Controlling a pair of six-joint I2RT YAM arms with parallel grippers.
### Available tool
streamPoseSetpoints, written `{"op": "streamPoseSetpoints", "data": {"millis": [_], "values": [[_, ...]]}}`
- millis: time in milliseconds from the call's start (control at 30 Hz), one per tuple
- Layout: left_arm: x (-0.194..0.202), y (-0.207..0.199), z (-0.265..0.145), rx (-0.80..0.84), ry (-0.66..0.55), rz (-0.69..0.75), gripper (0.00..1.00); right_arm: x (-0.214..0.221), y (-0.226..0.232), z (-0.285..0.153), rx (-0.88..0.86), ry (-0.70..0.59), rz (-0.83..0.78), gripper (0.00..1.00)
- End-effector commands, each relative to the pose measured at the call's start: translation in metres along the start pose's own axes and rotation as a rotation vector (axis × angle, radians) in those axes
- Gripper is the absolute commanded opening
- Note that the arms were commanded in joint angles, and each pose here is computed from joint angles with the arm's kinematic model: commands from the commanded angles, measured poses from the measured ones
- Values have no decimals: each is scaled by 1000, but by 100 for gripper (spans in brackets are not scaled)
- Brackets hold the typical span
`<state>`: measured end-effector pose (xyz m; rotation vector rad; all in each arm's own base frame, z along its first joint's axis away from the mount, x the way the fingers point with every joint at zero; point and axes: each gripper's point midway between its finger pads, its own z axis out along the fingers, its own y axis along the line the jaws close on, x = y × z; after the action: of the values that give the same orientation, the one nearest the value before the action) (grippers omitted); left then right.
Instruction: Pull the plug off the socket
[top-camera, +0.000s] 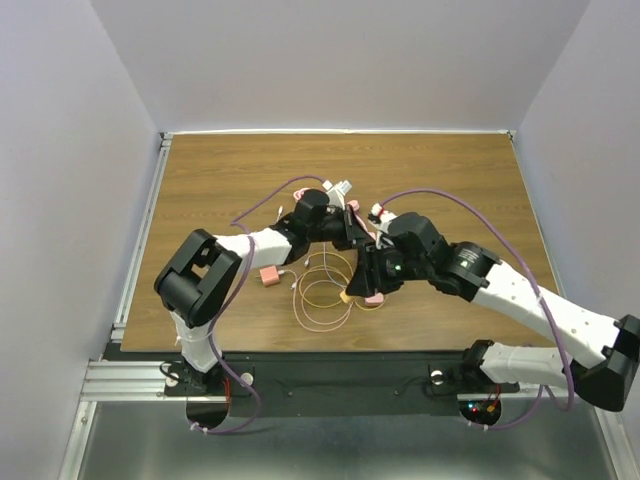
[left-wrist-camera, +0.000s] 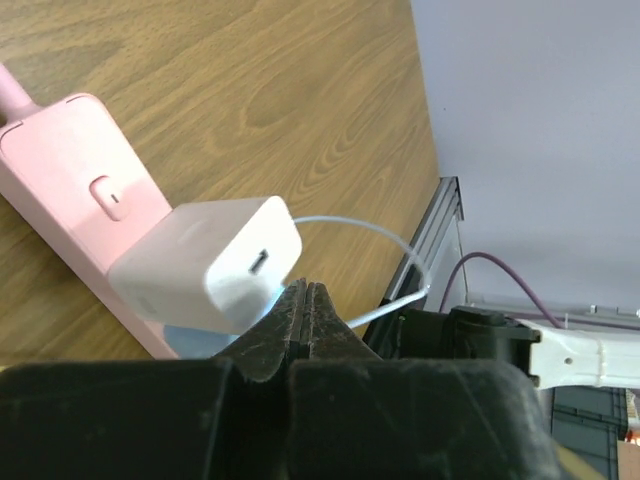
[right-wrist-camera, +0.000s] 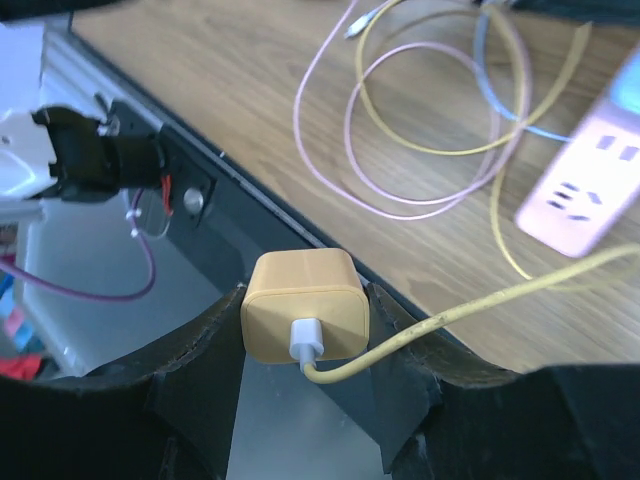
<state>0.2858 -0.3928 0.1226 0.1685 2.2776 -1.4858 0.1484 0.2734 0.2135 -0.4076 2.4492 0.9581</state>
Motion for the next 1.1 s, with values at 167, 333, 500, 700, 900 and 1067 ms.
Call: {"op": "streamPoseSetpoints", "data": {"millis": [167, 333, 500, 700, 900, 1067], "values": [[-108, -118, -93, 156, -283, 104, 0, -2, 37, 46, -188, 67, -91, 0], [-147, -144, -171, 176, -471, 130, 0, 7, 29, 92, -192, 116, -81, 0], [-145, -148, -227, 158, -568, 150, 0, 9, 57, 143, -244, 181, -117, 0], [-125, -151, -258, 133, -605, 150, 0, 11, 81, 218, -268, 274, -115, 0], [-118, -151, -275, 102, -634, 162, 0, 6, 80, 253, -247, 282, -97, 1], [-115, -144, -278, 66, -638, 161, 0, -8, 86, 258, -233, 253, -97, 49]]}}
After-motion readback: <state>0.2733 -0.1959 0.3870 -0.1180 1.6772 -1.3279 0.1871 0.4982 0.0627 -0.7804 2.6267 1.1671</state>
